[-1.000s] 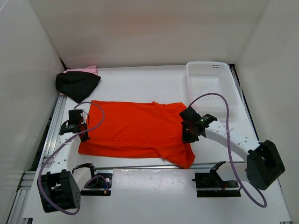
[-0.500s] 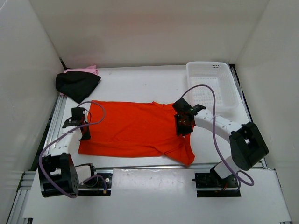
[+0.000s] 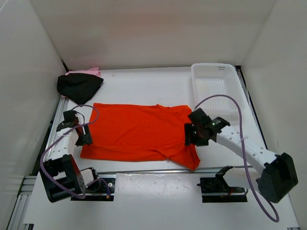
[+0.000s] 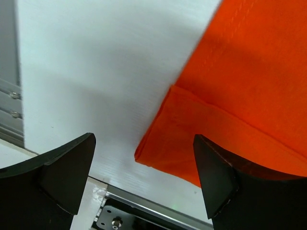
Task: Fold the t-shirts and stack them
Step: Fold the flattened tshirt in 1/3 of the way
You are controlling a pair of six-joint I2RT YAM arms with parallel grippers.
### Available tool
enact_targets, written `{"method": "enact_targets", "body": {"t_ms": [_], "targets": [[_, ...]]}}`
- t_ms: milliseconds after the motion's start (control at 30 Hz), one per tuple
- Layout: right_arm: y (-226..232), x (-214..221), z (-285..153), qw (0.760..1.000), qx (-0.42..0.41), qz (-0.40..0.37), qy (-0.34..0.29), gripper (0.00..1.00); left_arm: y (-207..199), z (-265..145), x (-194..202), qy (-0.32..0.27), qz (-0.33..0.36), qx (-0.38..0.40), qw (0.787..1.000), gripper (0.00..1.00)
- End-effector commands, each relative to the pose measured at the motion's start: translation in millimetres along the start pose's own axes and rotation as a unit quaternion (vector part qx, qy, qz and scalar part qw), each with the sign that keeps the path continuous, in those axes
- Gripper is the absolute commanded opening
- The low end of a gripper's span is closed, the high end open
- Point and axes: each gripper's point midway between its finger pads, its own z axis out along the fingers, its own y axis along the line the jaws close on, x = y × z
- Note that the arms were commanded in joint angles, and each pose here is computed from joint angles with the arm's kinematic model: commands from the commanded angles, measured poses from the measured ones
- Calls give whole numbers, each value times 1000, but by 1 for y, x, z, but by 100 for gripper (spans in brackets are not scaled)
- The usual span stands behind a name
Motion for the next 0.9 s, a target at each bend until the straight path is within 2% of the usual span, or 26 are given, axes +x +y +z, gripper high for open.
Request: {"method": "enact_targets", "body": {"t_ms": [0, 100, 133, 200, 400, 467, 500, 533, 600, 633, 833, 867], "targets": [[-12, 66, 6, 995, 3, 26, 94, 65, -10, 6, 24, 49, 8, 26, 998, 93], [2, 91, 8, 991, -63, 28, 111, 64, -13, 18, 34, 73, 13, 26, 997, 92], [12, 89, 7, 991, -92, 24, 95, 64, -15, 19, 36, 77, 13, 32, 996, 90], [10, 96, 13, 991, -94, 15, 89, 64, -18, 23, 33, 73, 12, 37, 997, 85], [1, 107, 28, 992, -88, 15, 89, 61, -21, 28, 39, 88, 14, 42, 995, 60], [2, 106, 32, 992, -90, 19, 87, 53, -22, 27, 39, 88, 14, 46, 995, 53], [1, 109, 36, 992, -86, 19, 93, 48, -22, 27, 39, 88, 14, 46, 995, 41], [0, 111, 37, 992, -82, 20, 97, 33, -22, 27, 39, 88, 14, 46, 995, 34], [-5, 114, 40, 992, -70, 20, 102, 13, -22, 26, 37, 83, 13, 46, 995, 22], [-11, 114, 41, 993, -56, 19, 100, 1, -22, 26, 40, 83, 13, 46, 995, 10], [-19, 95, 26, 996, -29, 22, 76, 0, 5, 20, 27, 42, 9, -27, 999, 10], [-25, 97, 23, 995, -13, 40, 90, 0, 7, 20, 27, 42, 9, -33, 999, 10]]}}
